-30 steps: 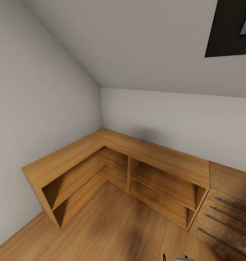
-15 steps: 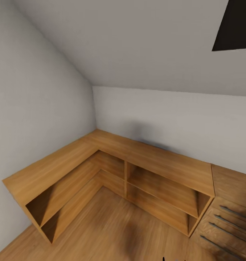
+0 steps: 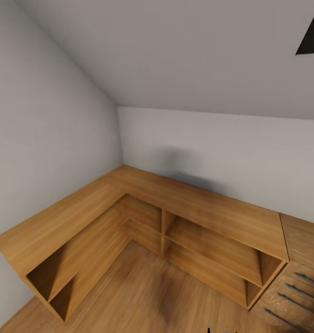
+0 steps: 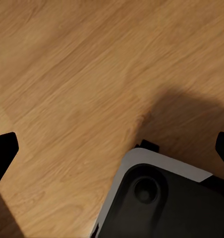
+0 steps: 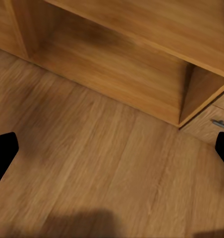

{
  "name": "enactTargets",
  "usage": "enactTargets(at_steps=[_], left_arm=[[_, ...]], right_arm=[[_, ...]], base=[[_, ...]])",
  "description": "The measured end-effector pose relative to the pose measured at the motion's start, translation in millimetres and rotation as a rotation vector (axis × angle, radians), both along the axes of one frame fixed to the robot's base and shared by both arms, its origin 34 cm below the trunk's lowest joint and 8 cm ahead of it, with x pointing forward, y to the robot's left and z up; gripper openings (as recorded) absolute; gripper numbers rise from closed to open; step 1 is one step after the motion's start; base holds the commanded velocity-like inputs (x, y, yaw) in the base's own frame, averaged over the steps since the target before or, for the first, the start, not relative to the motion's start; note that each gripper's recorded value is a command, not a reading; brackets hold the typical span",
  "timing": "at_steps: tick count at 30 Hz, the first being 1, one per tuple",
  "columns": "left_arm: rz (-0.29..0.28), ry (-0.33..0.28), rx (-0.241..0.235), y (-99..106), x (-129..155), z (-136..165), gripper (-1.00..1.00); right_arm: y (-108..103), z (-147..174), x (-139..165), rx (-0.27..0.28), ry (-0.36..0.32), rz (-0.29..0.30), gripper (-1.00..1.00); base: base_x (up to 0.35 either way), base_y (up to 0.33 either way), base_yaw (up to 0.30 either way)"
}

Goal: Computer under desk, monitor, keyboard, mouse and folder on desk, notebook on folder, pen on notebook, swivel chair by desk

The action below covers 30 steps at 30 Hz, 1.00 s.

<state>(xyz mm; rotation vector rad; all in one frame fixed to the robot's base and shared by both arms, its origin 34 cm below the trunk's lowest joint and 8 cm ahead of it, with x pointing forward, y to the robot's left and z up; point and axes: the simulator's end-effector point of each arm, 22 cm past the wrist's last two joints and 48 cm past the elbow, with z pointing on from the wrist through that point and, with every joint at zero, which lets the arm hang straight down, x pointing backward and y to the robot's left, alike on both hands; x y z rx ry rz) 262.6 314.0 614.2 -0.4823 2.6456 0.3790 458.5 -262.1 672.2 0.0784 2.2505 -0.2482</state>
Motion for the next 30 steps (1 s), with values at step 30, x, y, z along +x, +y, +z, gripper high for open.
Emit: enactTargets(at_steps=[30], left_arm=[[0.000,0.003,0.000,0.0,-0.8,-0.3,1.00]], right_arm=[[1.5,0.0,1.0,0.000,-0.002,0.012,1.00]], base=[[-0.045,0.105,-0.264]])
